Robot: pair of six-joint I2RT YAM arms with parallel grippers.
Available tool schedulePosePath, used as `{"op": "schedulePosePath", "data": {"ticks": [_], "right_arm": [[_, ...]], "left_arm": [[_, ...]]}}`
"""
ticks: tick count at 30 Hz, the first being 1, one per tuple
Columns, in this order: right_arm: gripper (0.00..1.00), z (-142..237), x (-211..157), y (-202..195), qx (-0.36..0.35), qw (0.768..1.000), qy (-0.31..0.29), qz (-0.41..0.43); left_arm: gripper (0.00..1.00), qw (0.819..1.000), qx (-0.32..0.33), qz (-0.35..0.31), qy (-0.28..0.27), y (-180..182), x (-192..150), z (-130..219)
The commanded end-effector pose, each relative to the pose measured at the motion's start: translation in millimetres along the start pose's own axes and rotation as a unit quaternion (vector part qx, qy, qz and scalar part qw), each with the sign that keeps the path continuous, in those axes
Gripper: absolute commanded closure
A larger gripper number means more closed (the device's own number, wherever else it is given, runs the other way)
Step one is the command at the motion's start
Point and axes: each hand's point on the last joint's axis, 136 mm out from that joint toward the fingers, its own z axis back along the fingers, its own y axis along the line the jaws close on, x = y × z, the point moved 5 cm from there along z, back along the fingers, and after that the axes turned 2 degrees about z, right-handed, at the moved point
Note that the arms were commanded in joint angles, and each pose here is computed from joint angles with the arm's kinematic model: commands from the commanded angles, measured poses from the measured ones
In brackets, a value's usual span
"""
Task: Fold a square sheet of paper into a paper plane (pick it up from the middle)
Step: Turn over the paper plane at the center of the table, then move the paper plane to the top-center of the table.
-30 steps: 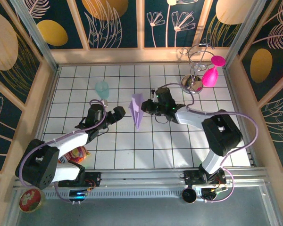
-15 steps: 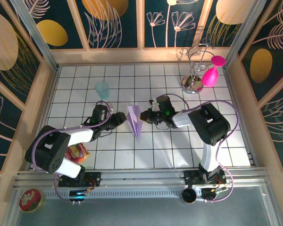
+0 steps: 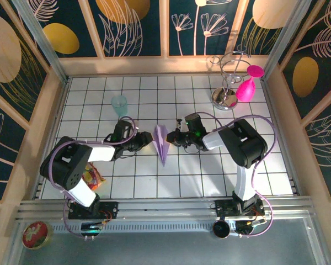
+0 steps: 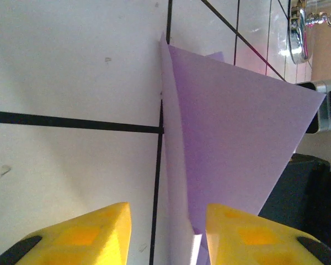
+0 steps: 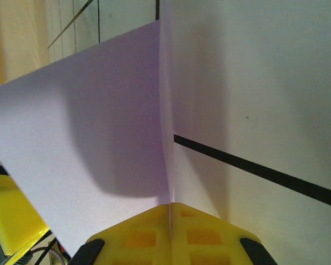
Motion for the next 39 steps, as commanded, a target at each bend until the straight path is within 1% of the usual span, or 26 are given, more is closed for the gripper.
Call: {"op": "schedulePosePath", "data": {"ticks": [1,6,9,11,15,17,20,22,26,30,33,36,39], "right_arm": [[0.98,-0.1,-1.5,-6.0,-0.001,1.000,0.001,-0.003],[0.99,0.2,-2.1,-6.4,-0.001,1.000,0.001,-0.004],[0.99,0.3,-2.0,-6.3,-0.002,1.000,0.001,-0.004],[0.99,0.7,-1.1,-5.4,0.000,1.000,0.000,-0.004],[0.99,1.9,0.3,-3.2,-0.002,1.000,-0.002,-0.001],[0.99,3.3,1.2,-1.4,-0.003,1.000,-0.005,0.002],[0.99,6.9,2.5,1.9,-0.006,1.000,-0.011,0.006],[0.99,16.7,11.7,0.6,-0.011,1.000,-0.029,0.006],[0.99,31.5,23.1,3.1,-0.024,0.998,-0.053,0.016],[0.99,34.1,27.0,0.6,-0.036,0.997,-0.059,0.019],[0.99,30.5,25.3,-4.0,-0.039,0.998,-0.053,0.013],[0.98,25.7,22.1,-9.8,-0.042,0.998,-0.046,0.005],[0.95,21.4,20.3,-13.7,-0.051,0.998,-0.040,0.002]], "left_arm": [[0.62,0.999,-0.021,-0.020,0.015,-11.2,-0.6,-7.3],[0.64,0.999,-0.019,-0.021,0.031,-11.0,-5.9,-14.3],[0.67,0.999,-0.027,-0.025,0.035,-15.7,-5.8,-15.5],[0.72,0.999,-0.016,-0.022,0.044,-9.5,-8.0,-21.7],[0.79,0.999,-0.011,-0.020,0.049,-9.0,-7.1,-25.6],[0.85,0.999,-0.011,-0.020,0.048,-10.2,-6.3,-26.0],[0.94,0.999,0.001,-0.027,0.031,-12.8,-1.2,-21.8],[0.96,0.999,0.013,-0.036,0.011,-16.3,3.9,-14.8],[0.98,0.998,0.027,-0.048,-0.031,-22.8,13.3,-1.1],[0.99,0.997,0.033,-0.043,-0.054,-22.3,16.6,4.8],[0.99,0.998,0.034,-0.037,-0.048,-18.3,14.7,1.3],[0.98,0.999,0.029,-0.026,-0.027,-12.3,9.2,-6.7],[0.98,0.999,0.030,-0.020,-0.014,-7.4,5.9,-11.8]]}}
